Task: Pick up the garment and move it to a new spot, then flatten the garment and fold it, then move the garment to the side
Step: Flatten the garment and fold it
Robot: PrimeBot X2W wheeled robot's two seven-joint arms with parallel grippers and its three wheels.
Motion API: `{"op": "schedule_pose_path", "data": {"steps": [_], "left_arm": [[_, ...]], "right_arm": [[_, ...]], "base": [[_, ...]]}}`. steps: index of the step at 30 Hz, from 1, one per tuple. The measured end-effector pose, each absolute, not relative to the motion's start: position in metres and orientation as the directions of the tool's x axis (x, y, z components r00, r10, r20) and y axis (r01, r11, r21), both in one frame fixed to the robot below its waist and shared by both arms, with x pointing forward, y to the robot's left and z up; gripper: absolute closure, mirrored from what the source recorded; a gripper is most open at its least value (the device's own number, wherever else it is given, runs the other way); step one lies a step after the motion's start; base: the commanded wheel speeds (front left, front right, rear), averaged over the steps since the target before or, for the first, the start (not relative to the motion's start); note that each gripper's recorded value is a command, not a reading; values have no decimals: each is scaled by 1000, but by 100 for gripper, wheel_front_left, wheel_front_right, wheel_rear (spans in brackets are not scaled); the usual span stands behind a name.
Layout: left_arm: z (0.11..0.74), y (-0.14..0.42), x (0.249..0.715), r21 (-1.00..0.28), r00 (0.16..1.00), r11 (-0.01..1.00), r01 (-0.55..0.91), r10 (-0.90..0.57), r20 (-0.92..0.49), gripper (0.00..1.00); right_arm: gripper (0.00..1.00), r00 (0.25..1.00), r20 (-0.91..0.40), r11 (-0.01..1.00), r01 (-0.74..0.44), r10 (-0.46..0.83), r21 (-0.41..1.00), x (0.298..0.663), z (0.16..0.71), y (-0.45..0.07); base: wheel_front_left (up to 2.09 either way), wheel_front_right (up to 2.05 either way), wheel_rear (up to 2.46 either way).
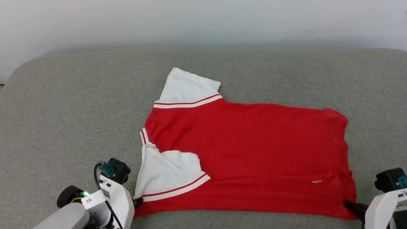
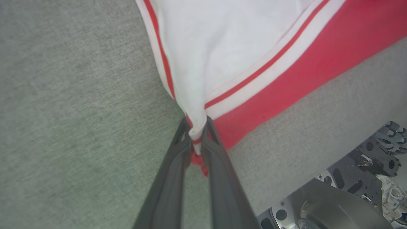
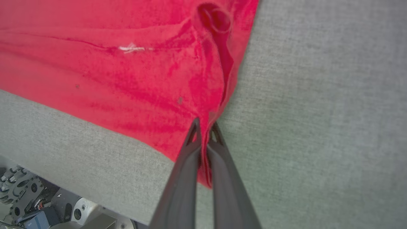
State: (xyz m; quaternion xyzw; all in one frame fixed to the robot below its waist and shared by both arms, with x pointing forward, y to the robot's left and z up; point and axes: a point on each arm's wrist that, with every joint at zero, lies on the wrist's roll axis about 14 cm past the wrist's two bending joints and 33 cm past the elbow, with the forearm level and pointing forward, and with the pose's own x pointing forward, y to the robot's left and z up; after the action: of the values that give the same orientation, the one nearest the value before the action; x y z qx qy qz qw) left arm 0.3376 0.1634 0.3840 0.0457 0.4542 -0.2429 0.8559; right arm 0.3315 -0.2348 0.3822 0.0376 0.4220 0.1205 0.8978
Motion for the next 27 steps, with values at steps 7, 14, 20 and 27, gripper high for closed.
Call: {"op": "schedule_pose_path", "data": {"steps": [7,14,20,27], "left_arm": [[383,166,341,-131,503,887,443,-367,-782,0],[430,171,373,-39,672,894,446,-363,-645,0],[484,170,413,54,812,903,427,-356,-463,0],[535,161,460,112,878,901,419,-371,-301,0]], "right_arm": [[0,641,-730,972,-148,237,185,331,376,-235],[0,801,-564,979,-146,201,141,355,419,-245],[0,918,-360,984,-137,169,112,373,462,-245],[0,988,-116,992,-93,103,83,387,506,-243]], "base": [[0,0,0],[0,0,0],[0,0,0],[0,0,0]]}}
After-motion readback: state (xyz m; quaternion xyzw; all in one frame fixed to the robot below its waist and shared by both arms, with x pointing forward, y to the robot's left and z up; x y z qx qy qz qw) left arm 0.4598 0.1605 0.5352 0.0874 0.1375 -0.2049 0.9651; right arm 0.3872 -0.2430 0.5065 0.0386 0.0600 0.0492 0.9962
